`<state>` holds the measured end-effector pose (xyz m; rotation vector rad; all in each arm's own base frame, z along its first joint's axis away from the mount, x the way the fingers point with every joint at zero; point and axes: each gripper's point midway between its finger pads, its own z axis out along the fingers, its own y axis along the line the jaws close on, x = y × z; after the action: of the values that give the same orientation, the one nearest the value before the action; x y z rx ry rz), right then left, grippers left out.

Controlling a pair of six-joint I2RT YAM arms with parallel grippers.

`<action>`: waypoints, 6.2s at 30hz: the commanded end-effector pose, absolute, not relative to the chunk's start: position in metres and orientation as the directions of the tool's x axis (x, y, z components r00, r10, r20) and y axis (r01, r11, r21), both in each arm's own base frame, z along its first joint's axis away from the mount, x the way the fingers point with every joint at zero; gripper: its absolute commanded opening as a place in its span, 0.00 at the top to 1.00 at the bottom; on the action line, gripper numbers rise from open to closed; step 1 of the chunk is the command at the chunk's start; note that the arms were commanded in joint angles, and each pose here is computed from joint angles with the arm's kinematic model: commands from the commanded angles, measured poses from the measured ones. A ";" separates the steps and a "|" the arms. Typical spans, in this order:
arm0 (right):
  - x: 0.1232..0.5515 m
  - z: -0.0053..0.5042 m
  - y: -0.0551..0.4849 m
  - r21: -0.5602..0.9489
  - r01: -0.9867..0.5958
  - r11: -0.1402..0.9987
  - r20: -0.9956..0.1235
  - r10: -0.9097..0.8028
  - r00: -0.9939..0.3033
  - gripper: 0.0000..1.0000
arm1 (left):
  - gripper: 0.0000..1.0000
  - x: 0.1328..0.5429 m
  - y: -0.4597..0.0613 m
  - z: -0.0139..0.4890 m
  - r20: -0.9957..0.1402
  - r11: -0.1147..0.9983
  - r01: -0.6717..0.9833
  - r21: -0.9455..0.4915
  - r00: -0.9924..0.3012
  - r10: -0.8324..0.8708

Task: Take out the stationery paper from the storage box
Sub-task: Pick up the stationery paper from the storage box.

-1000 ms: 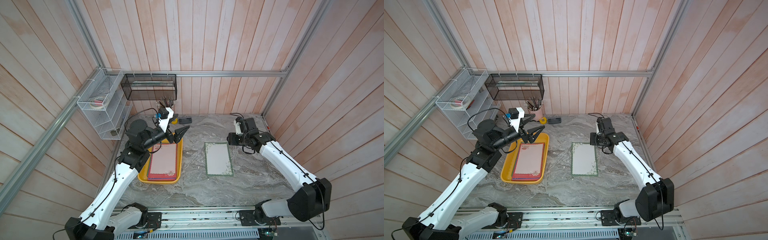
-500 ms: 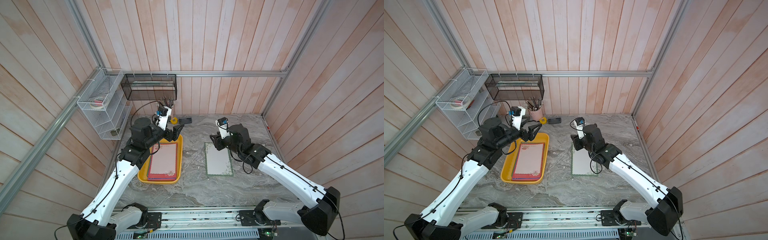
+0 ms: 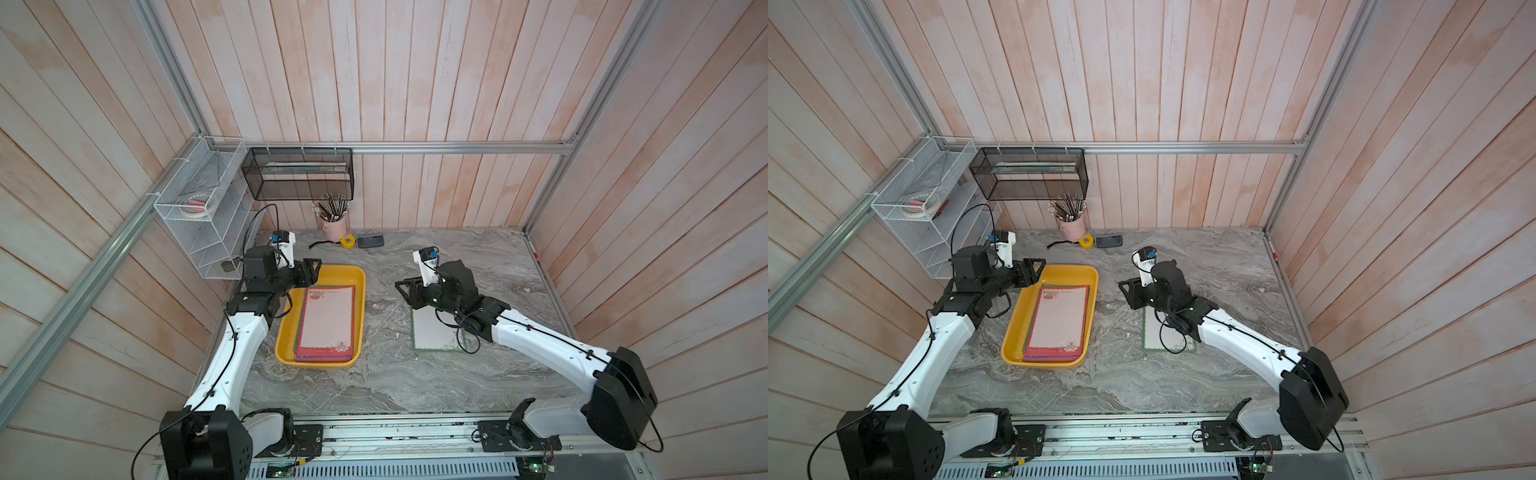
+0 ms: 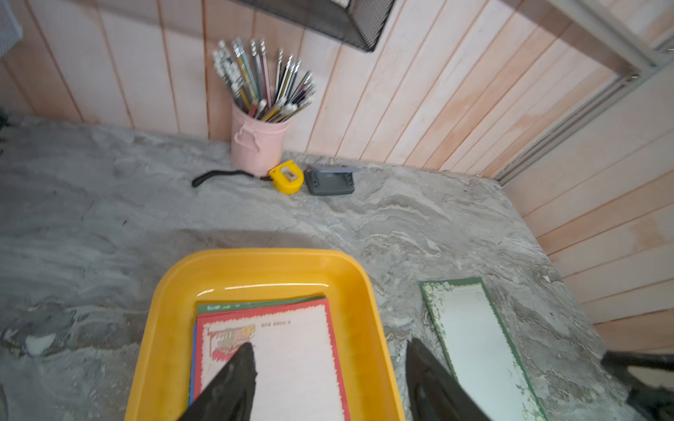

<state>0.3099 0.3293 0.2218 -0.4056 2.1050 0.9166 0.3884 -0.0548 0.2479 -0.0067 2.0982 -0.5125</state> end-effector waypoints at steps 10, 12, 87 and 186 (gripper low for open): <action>0.299 0.147 0.407 0.652 -0.424 0.629 -0.490 -0.077 -0.868 0.64 | 0.40 0.391 -0.023 0.145 -0.602 0.944 0.003 -0.329 -0.771 -0.207; 0.300 0.142 0.410 0.650 -0.419 0.634 -0.481 -0.084 -0.873 0.64 | 0.40 0.392 -0.023 0.138 -0.589 0.945 -0.004 -0.327 -0.781 -0.207; 0.288 0.117 0.432 0.685 -0.404 0.606 -0.410 -0.138 -0.901 0.65 | 0.41 0.386 -0.027 0.051 -0.394 0.987 -0.033 -0.158 -0.914 -0.094; 0.303 0.083 0.433 0.710 -0.302 0.637 -0.319 -0.091 -0.943 0.79 | 0.43 0.385 -0.054 0.053 -0.369 0.953 0.005 -0.303 -0.923 -0.112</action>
<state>0.2962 0.4306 0.0854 -0.3360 2.6024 1.1931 0.3756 -0.0457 0.0364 -0.0938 2.7767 -0.3637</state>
